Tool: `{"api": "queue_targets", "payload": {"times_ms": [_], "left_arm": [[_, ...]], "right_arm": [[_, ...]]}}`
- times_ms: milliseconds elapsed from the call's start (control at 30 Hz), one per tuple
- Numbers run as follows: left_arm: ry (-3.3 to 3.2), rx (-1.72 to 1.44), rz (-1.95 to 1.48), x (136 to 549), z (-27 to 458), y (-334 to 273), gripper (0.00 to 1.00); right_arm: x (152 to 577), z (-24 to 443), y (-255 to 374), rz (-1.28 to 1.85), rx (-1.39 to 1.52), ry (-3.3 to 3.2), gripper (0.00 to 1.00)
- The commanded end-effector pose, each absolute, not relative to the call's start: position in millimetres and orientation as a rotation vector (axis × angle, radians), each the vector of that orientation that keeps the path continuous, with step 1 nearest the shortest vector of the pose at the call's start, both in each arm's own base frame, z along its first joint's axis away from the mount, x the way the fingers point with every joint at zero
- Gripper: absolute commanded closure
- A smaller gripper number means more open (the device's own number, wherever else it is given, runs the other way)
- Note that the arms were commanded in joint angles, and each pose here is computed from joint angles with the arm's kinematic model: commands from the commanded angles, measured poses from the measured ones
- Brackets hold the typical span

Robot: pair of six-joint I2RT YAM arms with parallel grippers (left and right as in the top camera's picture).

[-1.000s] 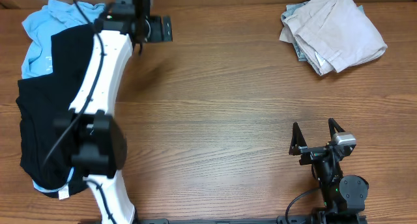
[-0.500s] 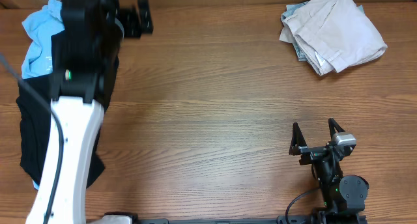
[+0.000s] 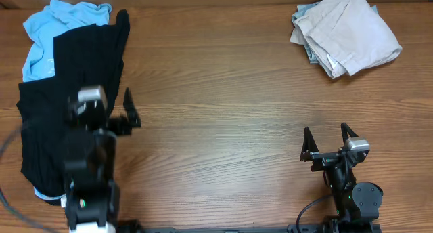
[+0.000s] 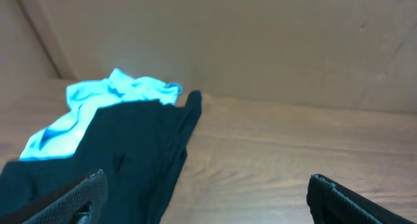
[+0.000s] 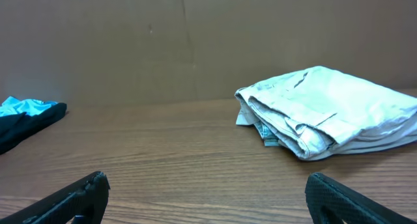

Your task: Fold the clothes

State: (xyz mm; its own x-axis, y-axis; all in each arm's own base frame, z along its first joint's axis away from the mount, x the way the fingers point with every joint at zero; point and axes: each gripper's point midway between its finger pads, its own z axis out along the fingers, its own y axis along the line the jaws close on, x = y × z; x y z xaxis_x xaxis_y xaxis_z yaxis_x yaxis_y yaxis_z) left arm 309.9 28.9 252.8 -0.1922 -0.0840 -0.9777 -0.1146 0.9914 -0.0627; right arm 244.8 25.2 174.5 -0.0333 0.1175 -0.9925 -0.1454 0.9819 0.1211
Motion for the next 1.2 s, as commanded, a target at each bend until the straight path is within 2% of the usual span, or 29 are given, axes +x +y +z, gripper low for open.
{"api": "queue_targets", "payload": {"times_ms": [0,200,500,667,767,1167], "left_arm": [[1.713,-0.169,0.02,284,230,31,0.0],[1.618,-0.162,0.021,260,210,29,0.0],[1.583,-0.191,0.012,250,171,33,0.0],[1.573,-0.198,0.02,246,171,35,0.0],[1.642,-0.208,0.019,243,154,35,0.0],[1.637,-0.208,0.02,244,155,35,0.0]], "right_arm": [[245,172,26,0.217,-0.023,1.588,0.0],[245,172,26,0.217,-0.023,1.588,0.0],[245,172,26,0.217,-0.023,1.588,0.0],[245,172,26,0.217,-0.023,1.588,0.0],[245,172,26,0.217,-0.023,1.588,0.0],[245,172,26,0.217,-0.023,1.588,0.0]]}}
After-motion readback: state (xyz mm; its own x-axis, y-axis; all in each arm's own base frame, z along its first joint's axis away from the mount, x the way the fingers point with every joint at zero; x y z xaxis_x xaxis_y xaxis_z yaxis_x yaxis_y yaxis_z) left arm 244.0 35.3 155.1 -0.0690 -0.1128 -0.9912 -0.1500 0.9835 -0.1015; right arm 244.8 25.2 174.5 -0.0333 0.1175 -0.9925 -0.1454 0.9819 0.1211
